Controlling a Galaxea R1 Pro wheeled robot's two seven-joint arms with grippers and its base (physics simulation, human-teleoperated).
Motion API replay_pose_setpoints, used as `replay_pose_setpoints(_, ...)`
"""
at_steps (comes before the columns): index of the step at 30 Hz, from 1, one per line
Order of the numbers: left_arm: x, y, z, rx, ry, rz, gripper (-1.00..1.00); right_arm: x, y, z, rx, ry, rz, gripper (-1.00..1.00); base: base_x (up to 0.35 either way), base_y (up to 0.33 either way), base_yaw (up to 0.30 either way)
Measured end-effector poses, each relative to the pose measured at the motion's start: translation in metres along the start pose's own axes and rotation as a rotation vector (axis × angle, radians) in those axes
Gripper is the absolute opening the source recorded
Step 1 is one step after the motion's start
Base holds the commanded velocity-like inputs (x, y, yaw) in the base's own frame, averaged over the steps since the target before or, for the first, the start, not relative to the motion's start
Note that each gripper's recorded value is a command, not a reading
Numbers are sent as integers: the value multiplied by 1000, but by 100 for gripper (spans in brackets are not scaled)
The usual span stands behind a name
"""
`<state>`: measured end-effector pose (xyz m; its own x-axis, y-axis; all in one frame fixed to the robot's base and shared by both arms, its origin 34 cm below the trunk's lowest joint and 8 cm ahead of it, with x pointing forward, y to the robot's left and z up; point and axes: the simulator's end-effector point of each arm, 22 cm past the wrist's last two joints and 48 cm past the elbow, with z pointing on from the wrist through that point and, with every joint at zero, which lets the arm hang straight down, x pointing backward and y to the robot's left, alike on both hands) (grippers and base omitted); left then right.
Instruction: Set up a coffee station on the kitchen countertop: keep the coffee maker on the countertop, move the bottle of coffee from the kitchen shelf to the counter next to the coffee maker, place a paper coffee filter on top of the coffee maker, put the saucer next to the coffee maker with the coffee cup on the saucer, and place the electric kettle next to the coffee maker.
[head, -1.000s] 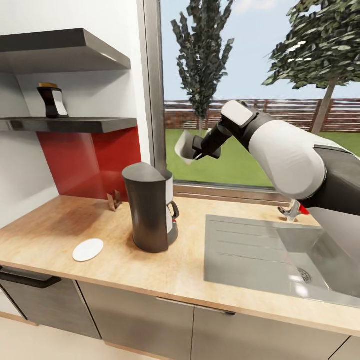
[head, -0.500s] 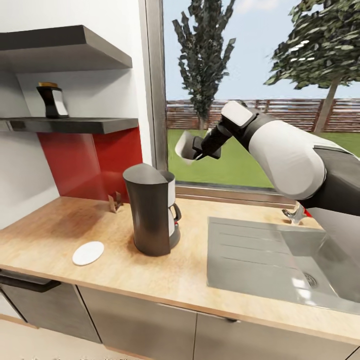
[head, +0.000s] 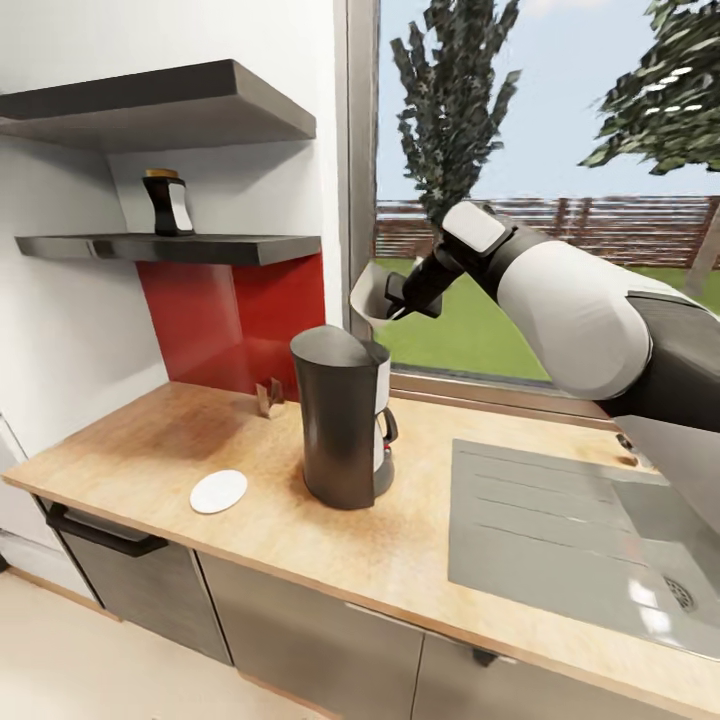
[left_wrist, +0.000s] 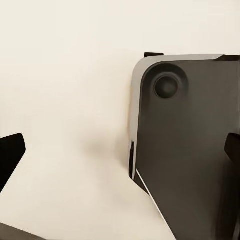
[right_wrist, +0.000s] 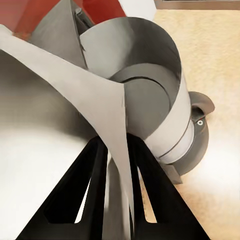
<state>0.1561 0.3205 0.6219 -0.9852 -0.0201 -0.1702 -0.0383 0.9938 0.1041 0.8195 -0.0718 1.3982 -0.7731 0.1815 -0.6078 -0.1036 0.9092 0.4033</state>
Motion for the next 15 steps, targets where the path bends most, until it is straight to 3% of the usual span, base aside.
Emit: replay_pose_setpoints(15,0,0,0,0,0,0,100,16,-12,17,14,32,9,-100,5,0,12)
